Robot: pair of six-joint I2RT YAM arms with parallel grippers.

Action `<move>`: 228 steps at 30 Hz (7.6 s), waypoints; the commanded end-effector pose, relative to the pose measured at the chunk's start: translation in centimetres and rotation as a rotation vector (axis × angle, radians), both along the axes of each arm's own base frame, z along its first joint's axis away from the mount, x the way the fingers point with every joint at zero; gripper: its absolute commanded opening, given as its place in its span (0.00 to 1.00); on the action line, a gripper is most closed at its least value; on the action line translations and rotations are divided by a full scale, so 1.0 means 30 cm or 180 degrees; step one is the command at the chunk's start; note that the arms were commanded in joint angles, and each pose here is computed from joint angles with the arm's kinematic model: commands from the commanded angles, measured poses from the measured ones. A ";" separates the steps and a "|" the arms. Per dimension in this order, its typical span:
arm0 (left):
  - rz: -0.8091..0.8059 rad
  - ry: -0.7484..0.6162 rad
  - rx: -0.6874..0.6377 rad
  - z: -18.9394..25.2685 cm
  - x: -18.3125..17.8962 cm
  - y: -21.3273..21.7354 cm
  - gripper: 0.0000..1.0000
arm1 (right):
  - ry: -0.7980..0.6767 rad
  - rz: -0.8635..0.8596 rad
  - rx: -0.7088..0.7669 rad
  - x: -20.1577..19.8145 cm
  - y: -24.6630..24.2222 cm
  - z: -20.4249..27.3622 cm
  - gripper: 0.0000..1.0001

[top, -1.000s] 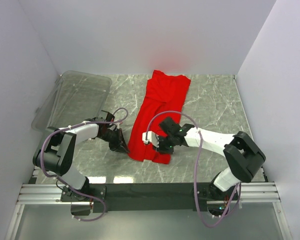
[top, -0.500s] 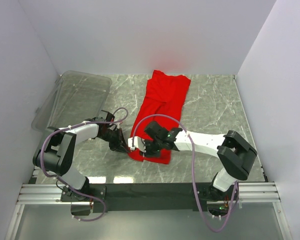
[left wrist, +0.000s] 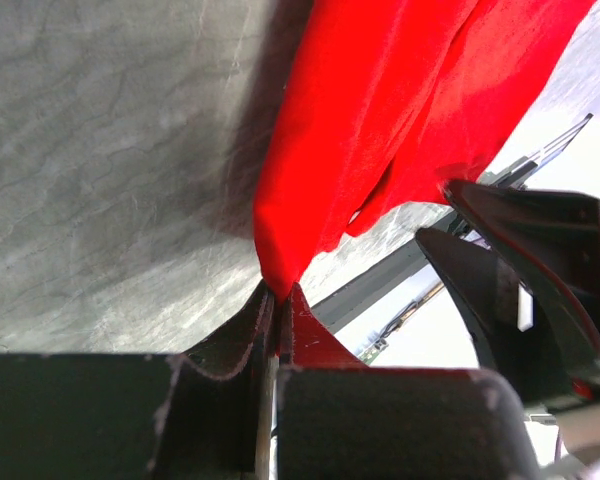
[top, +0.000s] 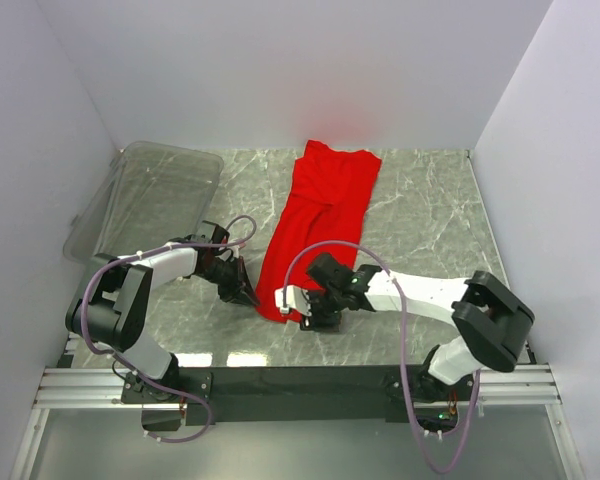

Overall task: Fold and stack the t-shirts
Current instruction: Fold the tshirt

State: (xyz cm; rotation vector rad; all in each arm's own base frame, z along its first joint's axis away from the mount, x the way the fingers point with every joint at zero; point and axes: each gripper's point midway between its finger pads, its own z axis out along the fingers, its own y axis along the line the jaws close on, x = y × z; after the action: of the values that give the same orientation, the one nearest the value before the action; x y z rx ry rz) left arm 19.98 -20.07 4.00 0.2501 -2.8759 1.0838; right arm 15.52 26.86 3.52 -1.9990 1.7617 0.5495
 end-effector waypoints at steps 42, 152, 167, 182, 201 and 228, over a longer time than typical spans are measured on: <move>0.0046 -0.0592 -0.0772 0.298 0.206 -0.122 0.01 | 0.0299 -0.0371 0.0471 0.183 -0.035 0.251 0.00; 0.0752 -0.0818 -0.0794 0.218 1.060 -0.311 0.01 | 0.0488 -0.1886 0.0282 1.050 -0.306 0.161 0.00; 0.0844 -0.0832 -0.0768 0.211 1.080 -0.309 0.01 | 0.0231 -0.2149 0.0251 1.144 -0.327 0.161 0.18; 0.0929 -0.1995 -0.0712 0.585 1.124 -0.194 0.61 | 0.0016 -0.2319 0.0818 1.116 -0.440 0.450 0.33; 0.0441 -0.1446 0.0138 0.186 0.611 -0.004 0.66 | -0.0671 -0.0661 -0.0090 0.612 -0.343 0.130 0.53; 0.0471 -0.0894 0.0452 0.013 0.652 -0.096 0.55 | -0.0569 -0.0816 -0.0193 0.628 -0.309 0.039 0.56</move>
State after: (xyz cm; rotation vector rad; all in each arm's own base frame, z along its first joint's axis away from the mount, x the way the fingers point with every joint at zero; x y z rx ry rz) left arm 38.99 -22.73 4.31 0.3209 -3.2325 1.0319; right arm 33.99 17.30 3.94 -1.7994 1.9141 0.2141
